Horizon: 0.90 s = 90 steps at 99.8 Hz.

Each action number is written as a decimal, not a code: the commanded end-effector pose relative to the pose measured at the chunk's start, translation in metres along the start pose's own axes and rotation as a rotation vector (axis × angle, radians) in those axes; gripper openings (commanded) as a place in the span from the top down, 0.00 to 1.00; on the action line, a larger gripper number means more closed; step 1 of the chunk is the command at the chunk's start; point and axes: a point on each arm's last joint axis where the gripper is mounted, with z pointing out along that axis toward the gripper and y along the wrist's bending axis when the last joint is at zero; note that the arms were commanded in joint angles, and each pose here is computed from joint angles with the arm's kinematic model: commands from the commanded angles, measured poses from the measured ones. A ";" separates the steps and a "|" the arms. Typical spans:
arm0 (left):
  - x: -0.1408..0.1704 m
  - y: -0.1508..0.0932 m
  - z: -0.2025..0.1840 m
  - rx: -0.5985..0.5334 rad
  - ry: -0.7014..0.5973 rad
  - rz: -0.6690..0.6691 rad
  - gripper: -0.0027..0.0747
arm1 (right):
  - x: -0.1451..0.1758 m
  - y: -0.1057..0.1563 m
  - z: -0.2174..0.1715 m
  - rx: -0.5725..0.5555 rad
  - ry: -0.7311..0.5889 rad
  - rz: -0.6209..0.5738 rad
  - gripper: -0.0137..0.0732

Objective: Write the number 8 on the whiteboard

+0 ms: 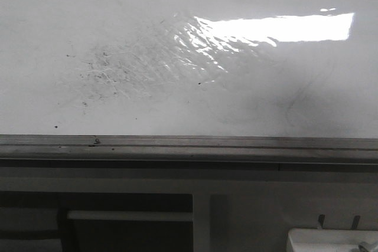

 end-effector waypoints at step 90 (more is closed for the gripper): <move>-0.005 0.001 -0.005 -0.024 -0.079 -0.061 0.99 | -0.031 -0.005 -0.030 -0.201 0.156 -0.326 0.89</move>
